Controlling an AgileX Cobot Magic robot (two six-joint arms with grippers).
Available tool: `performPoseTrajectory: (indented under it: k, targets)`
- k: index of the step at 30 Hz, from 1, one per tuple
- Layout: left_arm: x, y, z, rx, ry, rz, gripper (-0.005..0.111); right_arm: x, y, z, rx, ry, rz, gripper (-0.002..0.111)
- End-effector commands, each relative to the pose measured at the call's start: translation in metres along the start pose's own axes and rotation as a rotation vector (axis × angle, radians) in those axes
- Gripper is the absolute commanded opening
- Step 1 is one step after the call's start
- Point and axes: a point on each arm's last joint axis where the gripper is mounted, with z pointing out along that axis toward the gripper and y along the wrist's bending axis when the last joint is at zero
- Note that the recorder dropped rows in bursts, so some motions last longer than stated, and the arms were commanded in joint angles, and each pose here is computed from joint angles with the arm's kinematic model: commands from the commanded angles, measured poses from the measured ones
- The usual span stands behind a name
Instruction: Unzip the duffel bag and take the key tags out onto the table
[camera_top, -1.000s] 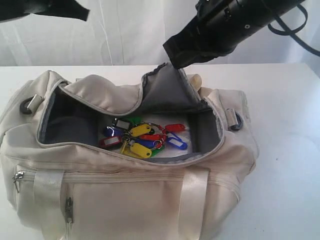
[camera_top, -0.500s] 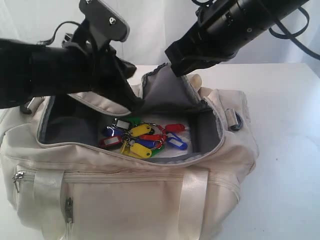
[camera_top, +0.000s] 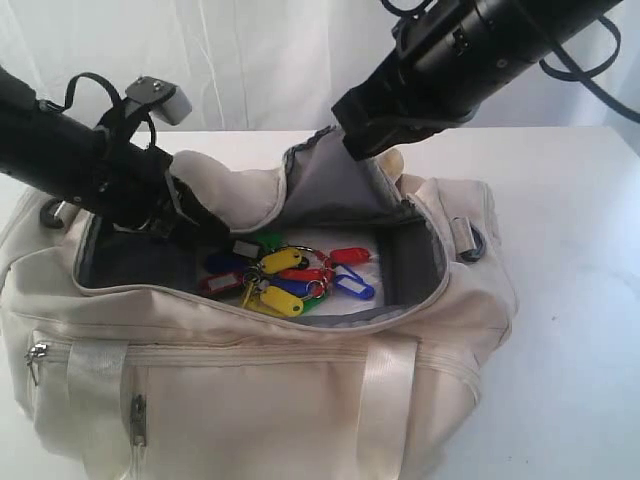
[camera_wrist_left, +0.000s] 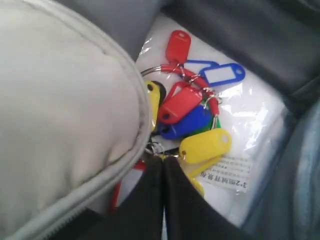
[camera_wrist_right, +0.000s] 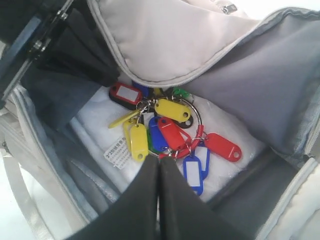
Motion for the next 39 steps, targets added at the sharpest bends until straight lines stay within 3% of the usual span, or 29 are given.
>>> performPoseTrajectory:
  k: [1,5,10,14,18,22,25,30,32,36,39]
  targets:
    - [0.004,0.011,0.009,-0.005,0.136,-0.027,0.0,0.0,0.0,-0.003,0.004,-0.006,-0.013,0.0]
    - [0.002,0.021,0.019,-0.069,0.139,-0.008,0.0,-0.001,0.0,-0.003,0.01,-0.019,-0.013,0.0]
    - [-0.021,0.037,0.018,-0.283,-0.071,-0.022,0.0,-0.001,0.0,-0.003,0.011,-0.021,-0.013,0.0]
    - [-0.044,0.044,0.009,-0.388,-0.202,-0.014,0.0,-0.001,0.0,-0.003,0.012,-0.022,-0.013,0.0]
    - [-0.052,0.056,0.005,-0.506,-0.284,-0.018,0.0,-0.001,-0.001,-0.003,0.013,-0.024,-0.013,0.0]
    - [-0.04,0.074,0.018,-0.525,-0.245,-0.055,0.0,-0.001,0.0,-0.003,0.012,-0.019,-0.014,0.0]
    - [-0.035,0.092,0.007,-0.565,-0.308,-0.219,0.0,0.001,0.0,-0.003,0.005,-0.007,-0.013,0.0]
    - [-0.04,0.093,-0.01,-0.602,-0.359,-0.23,0.0,0.0,0.0,-0.003,0.007,-0.011,-0.013,0.0]
    - [-0.037,0.096,-0.015,-0.588,-0.361,-0.264,0.0,0.0,0.0,-0.003,0.007,-0.011,-0.013,0.0]
    - [-0.021,0.103,-0.026,-0.454,-0.232,-0.316,0.0,0.0,0.0,-0.003,0.007,-0.011,-0.013,0.0]
    - [-0.025,0.097,-0.059,-0.426,-0.218,-0.338,0.0,0.001,0.0,-0.003,0.003,-0.003,-0.013,0.0]
